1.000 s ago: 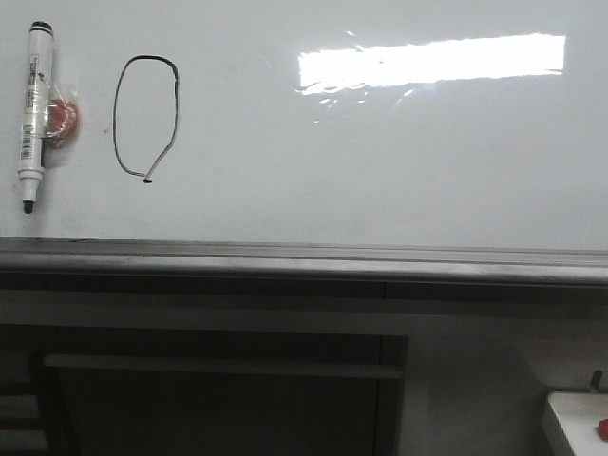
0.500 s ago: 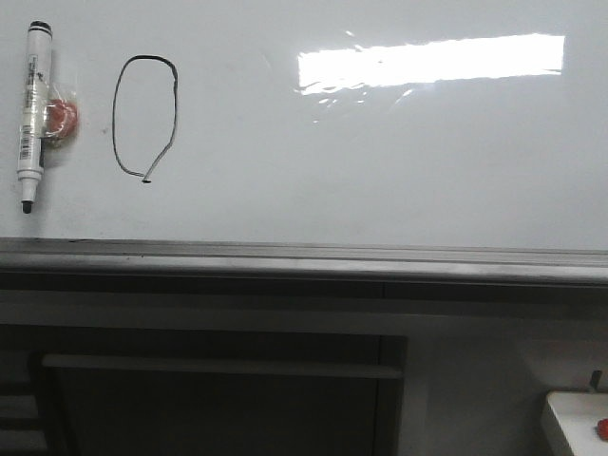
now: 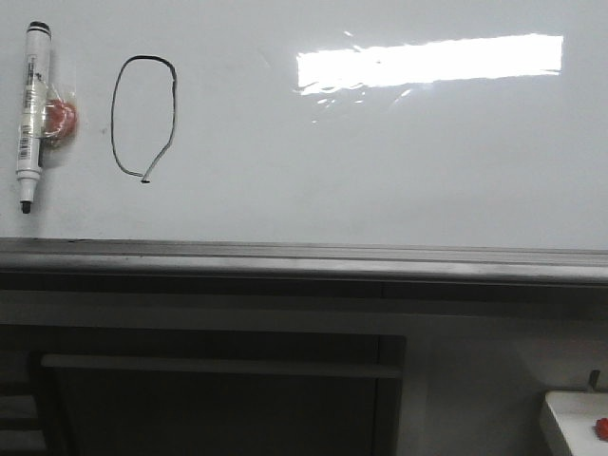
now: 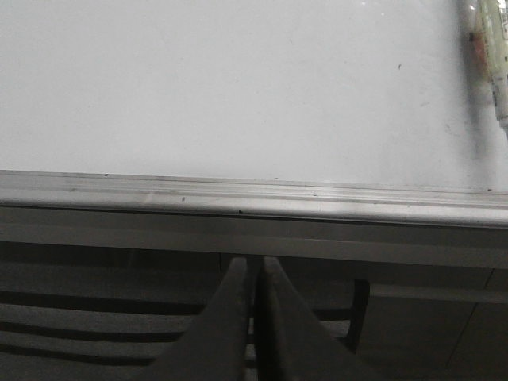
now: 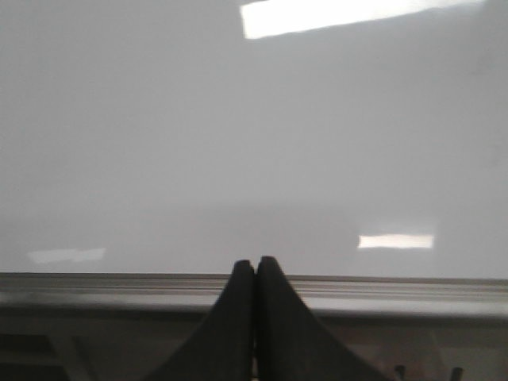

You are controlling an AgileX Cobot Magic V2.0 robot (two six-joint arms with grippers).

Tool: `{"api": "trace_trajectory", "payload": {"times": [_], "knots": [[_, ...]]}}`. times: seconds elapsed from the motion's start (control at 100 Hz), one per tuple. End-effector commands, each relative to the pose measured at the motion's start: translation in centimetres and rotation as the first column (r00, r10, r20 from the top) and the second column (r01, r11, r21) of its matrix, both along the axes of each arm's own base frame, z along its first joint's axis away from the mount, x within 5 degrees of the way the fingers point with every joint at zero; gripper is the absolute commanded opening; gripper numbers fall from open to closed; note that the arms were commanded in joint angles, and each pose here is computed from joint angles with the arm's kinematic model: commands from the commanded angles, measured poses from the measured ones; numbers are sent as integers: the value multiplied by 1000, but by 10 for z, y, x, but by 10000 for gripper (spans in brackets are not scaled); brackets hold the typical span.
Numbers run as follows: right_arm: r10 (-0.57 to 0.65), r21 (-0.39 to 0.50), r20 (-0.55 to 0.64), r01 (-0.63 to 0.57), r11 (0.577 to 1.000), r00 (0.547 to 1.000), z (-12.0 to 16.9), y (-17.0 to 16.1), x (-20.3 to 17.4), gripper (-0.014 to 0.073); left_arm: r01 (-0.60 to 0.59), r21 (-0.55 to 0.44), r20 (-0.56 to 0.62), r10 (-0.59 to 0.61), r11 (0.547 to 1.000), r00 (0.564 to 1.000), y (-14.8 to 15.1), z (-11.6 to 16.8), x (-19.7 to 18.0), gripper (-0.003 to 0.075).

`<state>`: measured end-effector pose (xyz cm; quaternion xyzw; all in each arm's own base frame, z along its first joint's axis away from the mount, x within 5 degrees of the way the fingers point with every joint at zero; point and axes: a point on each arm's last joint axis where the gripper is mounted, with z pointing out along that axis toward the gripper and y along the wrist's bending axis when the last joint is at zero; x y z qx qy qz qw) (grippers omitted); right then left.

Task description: Write number 0 on whiteboard

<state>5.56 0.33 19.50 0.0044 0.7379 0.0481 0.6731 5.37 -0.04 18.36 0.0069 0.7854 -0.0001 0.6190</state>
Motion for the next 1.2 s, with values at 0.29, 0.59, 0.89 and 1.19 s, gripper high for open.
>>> {"api": "trace_trajectory", "payload": {"times": [0.29, 0.59, 0.89, 1.19], "knots": [[-70, -1, 79, 70, 998, 994, -1, -4, 0, -61, -1, -15, 87, 2, 1000, 996, 0, 4, 0, -20], [-80, -66, -134, 72, 995, 988, -21, -5, -2, -61, -1, -15, 87, 2, 1000, 996, 0, 4, 0, -20], [-79, -66, -128, 72, 995, 989, -20, -5, -2, -61, -1, -15, 87, 2, 1000, 996, 0, 4, 0, -20], [-79, -66, -128, 72, 995, 989, -20, -5, -2, -61, -1, -15, 87, 2, 1000, 996, 0, 4, 0, -20]]}}
